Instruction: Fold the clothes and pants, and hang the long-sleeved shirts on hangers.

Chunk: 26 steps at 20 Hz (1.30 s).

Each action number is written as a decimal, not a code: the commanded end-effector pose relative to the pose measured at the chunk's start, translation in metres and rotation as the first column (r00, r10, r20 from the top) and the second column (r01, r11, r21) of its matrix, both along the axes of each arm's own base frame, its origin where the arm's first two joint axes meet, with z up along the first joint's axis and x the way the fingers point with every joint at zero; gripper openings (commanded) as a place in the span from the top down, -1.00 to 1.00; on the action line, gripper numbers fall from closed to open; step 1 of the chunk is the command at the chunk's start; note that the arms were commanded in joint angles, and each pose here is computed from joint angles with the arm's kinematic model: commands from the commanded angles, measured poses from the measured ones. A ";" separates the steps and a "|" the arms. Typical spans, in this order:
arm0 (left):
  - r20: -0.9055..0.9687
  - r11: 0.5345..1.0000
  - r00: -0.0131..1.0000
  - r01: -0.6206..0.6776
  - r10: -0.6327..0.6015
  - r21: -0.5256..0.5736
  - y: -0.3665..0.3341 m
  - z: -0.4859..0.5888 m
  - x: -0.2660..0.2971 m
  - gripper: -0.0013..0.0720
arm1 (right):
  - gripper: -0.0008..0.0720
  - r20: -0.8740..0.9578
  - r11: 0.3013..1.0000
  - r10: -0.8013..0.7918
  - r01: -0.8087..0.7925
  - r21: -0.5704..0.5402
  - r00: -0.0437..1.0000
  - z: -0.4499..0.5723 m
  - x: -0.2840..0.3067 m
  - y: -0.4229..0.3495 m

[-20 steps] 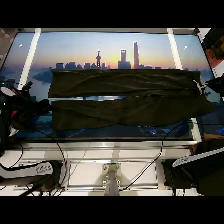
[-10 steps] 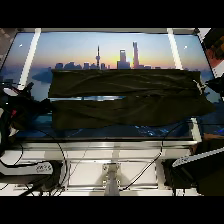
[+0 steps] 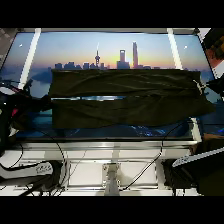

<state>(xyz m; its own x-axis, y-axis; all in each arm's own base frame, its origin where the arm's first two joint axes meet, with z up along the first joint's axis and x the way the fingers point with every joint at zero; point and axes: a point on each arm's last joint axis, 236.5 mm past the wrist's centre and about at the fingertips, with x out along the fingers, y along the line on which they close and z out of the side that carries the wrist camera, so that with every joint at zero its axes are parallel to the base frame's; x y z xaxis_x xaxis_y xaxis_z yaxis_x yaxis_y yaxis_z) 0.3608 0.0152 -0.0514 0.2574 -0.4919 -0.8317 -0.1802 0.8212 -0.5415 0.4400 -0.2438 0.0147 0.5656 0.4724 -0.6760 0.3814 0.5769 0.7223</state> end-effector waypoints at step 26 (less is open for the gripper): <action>0.395 0.953 0.897 -0.271 0.198 0.139 0.010 0.128 0.041 0.95 | 0.91 0.048 0.996 -0.088 0.087 0.030 0.995 0.011 0.017 -0.008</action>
<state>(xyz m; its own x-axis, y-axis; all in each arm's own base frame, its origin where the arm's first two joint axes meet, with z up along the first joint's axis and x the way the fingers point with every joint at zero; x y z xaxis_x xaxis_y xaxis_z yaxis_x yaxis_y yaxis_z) 0.3564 -0.0089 0.1201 0.6383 -0.3142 -0.7027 -0.0966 0.8730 -0.4781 0.4544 -0.2538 0.0206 0.6257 0.4296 -0.6511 0.3874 0.5533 0.7374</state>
